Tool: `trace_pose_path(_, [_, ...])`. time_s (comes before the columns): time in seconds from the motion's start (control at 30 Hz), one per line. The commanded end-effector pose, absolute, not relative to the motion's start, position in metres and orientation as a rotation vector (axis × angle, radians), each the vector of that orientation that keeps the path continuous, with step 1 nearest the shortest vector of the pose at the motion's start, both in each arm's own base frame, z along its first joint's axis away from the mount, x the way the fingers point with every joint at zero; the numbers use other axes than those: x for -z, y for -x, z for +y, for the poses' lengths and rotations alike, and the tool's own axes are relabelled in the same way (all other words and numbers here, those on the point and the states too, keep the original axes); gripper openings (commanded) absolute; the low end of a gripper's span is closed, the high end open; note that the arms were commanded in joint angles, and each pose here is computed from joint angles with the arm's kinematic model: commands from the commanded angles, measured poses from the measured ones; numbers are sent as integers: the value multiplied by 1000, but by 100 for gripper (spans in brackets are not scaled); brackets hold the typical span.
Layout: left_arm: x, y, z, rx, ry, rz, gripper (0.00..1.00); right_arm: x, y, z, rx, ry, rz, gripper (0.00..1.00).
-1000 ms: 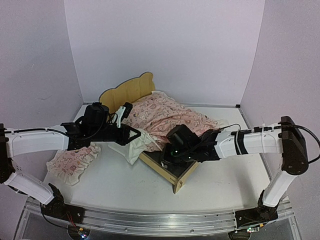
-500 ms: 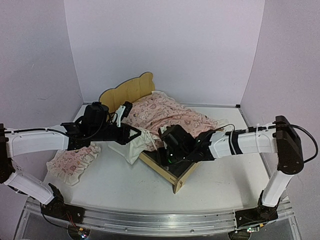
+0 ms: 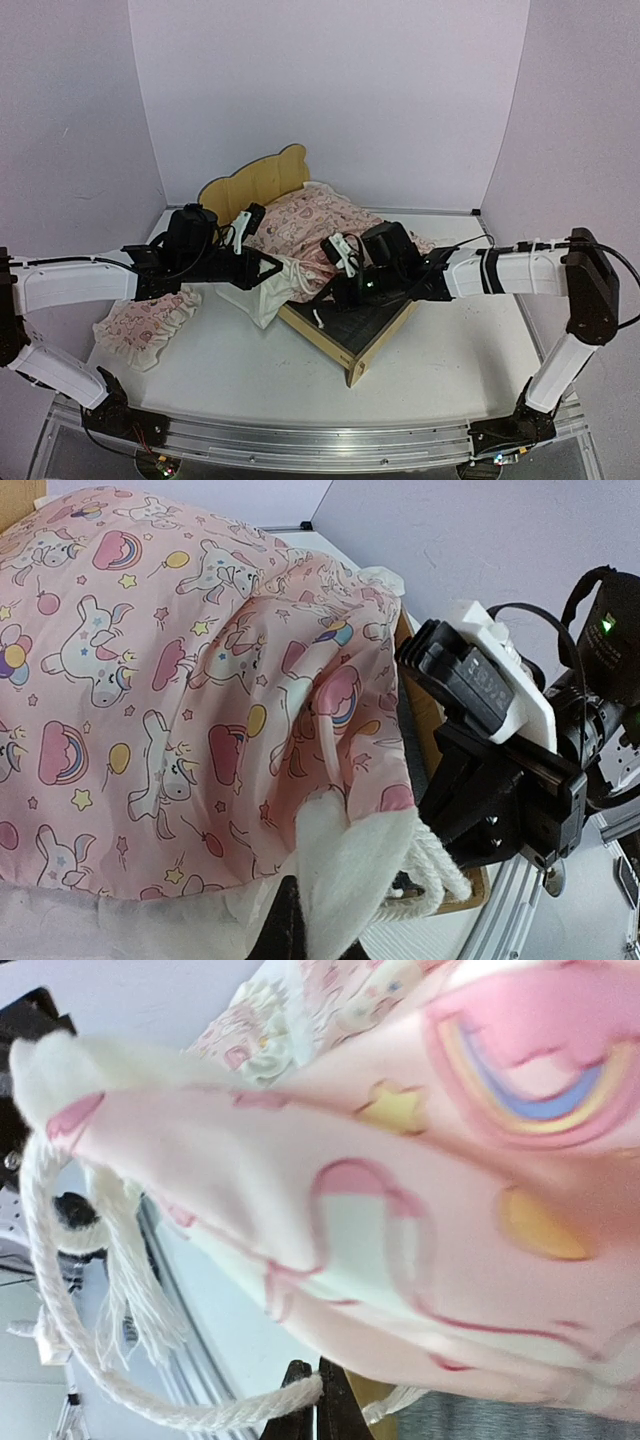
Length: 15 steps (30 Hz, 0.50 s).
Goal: Set up the pet bed
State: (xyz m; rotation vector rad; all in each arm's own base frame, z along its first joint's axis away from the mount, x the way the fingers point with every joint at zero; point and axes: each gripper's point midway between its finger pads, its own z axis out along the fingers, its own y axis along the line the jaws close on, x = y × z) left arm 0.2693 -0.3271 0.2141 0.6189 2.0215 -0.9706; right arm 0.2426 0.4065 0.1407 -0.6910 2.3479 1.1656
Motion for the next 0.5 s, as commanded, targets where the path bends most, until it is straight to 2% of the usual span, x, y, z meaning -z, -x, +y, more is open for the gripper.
trace_pose_path(0.0, [-236,-274,-331,998,-618,1937,0,-172,-227,428,-1388,797,2211,0])
trace_pose_path(0.27, [-234,-274,-334,1010,-634,1940,0,-188,-217,398,-1711,1111,2015,0])
trace_pose_path(0.47, [-234,-274,-335,1018,-624,1947,0,-170,-222,390,-1777,1134,2025,0])
